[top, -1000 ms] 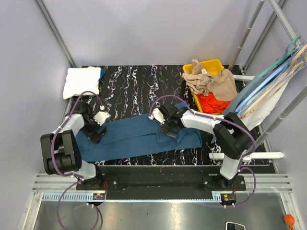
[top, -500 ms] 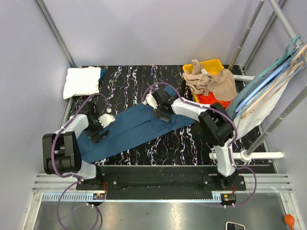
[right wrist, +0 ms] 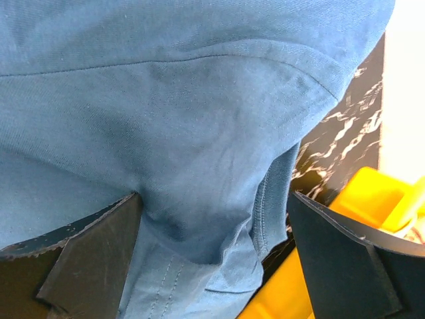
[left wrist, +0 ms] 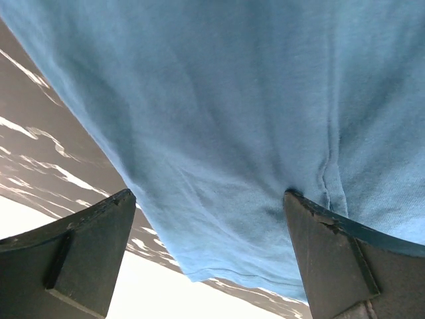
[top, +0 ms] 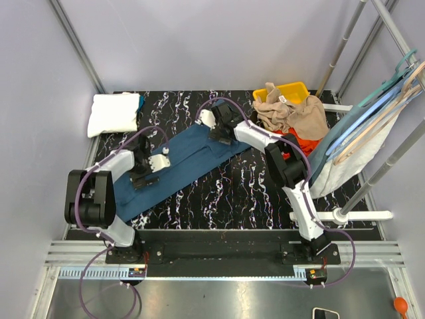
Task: Fold and stack the t-shirts
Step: Fold the tshirt
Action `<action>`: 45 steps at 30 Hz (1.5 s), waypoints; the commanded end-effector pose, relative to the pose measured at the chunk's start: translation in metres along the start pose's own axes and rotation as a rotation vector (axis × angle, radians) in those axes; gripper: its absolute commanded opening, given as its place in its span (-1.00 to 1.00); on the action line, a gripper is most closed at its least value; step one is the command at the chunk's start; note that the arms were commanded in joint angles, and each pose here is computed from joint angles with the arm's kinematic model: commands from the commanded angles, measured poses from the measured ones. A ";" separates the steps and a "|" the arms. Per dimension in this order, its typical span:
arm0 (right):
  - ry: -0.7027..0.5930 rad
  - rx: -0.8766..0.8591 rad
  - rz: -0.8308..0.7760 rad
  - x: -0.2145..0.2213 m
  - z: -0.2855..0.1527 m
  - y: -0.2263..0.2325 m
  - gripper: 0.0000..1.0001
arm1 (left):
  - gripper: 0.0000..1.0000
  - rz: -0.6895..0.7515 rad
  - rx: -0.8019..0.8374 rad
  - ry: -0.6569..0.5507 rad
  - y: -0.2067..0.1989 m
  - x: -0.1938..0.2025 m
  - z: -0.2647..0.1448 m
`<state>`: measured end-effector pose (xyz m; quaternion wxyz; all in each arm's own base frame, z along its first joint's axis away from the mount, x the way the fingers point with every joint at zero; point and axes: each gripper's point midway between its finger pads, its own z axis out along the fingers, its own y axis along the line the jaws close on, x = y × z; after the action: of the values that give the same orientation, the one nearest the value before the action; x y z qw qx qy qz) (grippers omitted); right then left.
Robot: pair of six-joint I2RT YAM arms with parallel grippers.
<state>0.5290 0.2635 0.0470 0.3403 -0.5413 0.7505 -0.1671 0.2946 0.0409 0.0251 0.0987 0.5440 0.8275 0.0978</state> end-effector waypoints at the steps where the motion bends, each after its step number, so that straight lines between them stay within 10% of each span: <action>1: 0.111 0.010 -0.059 0.041 0.028 -0.014 0.99 | 0.98 0.055 -0.028 0.026 0.018 -0.013 0.010; 22: -0.032 0.109 -0.221 0.014 0.062 -0.067 0.99 | 0.98 0.118 -0.067 -0.024 0.020 -0.083 0.011; 45: -0.439 0.064 0.019 -0.055 0.030 -0.085 0.99 | 0.98 0.369 -0.110 -0.127 -0.028 -0.140 -0.011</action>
<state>0.6234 0.2663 0.0558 0.4589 -0.5768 0.6612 -0.1398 0.3300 -0.0782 0.0316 0.1357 0.6649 0.7193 0.1486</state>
